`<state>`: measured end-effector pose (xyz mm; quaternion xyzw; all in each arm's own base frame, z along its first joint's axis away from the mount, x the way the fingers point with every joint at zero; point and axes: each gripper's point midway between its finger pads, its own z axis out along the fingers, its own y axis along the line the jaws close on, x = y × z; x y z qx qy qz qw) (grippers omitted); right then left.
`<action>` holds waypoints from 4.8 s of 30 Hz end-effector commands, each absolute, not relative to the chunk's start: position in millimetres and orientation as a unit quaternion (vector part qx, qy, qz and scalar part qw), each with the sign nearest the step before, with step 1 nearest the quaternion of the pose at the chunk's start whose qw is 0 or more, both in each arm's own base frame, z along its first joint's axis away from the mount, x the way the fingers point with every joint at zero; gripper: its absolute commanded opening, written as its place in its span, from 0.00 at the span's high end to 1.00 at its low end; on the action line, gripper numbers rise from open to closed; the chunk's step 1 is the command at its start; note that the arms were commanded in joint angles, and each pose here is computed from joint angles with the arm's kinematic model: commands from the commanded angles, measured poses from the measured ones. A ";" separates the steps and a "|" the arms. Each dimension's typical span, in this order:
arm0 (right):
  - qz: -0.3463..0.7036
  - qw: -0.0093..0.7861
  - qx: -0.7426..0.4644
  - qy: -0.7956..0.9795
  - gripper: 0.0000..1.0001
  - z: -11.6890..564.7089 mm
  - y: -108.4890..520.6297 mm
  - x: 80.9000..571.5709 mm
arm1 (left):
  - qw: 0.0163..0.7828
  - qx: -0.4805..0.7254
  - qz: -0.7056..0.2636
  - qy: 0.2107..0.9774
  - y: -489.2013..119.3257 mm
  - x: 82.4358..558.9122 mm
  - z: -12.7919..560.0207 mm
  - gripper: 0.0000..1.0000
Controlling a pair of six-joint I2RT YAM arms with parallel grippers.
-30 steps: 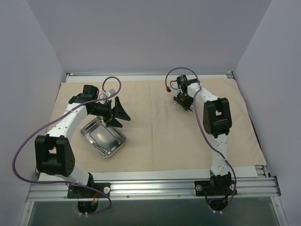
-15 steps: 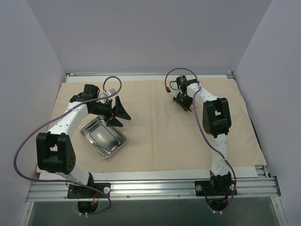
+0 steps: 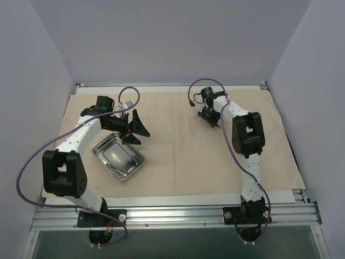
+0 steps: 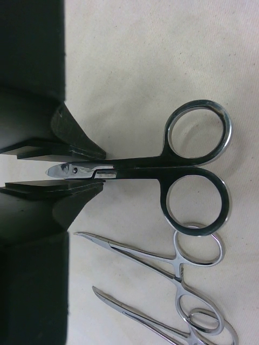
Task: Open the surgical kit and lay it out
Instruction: Place the medical item in the surgical kit, then pick up the medical item from the container, then place the medical item in the surgical kit.
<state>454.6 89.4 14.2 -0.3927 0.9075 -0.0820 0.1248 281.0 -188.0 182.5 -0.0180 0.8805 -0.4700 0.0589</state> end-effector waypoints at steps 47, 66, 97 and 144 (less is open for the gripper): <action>-0.105 0.363 -0.219 0.900 0.59 194.0 142.4 489.5 | 0.162 -0.081 -0.286 0.941 -131.0 298.7 178.3 0.06; 0.218 0.566 -0.131 0.784 0.00 286.1 271.8 375.7 | 0.097 -0.130 -0.185 0.969 -102.0 261.1 137.7 0.02; 0.156 0.507 -0.186 0.827 0.05 256.2 253.9 364.9 | -0.014 -0.430 -0.034 0.902 -69.8 230.4 50.7 0.35; 0.398 0.260 -0.130 0.870 0.22 230.8 371.1 373.3 | 0.225 -0.030 -0.330 0.916 -190.7 307.5 201.3 0.98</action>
